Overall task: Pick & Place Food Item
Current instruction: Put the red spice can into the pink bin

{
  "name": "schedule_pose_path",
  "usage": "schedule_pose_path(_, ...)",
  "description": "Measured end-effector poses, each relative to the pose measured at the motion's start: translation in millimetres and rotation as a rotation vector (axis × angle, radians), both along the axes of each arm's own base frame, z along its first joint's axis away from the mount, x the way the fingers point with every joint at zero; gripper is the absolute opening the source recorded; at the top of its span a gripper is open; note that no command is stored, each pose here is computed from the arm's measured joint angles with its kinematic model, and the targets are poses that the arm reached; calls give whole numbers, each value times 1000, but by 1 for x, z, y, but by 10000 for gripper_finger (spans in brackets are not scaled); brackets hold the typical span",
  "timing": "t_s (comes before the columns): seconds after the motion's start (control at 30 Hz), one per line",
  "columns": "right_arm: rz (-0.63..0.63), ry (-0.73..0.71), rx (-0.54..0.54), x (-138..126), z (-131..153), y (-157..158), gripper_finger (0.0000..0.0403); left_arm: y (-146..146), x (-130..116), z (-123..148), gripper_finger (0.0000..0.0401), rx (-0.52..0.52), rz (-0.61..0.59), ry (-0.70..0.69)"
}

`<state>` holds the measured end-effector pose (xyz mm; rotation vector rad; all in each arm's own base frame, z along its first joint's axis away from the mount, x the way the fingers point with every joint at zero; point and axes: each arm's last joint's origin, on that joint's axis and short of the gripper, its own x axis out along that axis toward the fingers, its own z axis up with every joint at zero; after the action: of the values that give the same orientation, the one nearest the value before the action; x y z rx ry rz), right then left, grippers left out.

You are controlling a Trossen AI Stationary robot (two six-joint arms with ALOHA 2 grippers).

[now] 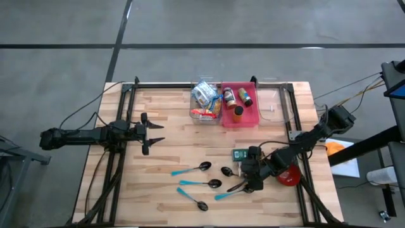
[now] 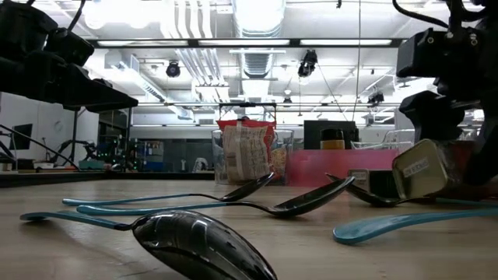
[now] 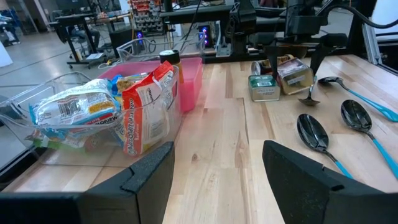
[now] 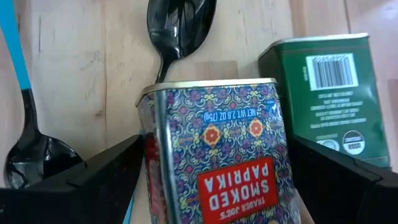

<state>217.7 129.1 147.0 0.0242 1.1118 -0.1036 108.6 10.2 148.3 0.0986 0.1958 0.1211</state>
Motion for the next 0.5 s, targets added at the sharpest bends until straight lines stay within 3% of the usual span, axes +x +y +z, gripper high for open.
schedule_pose_path(0.5,-34,-7,5,0,0,-1,370,0,0,0,244,0,0,0)
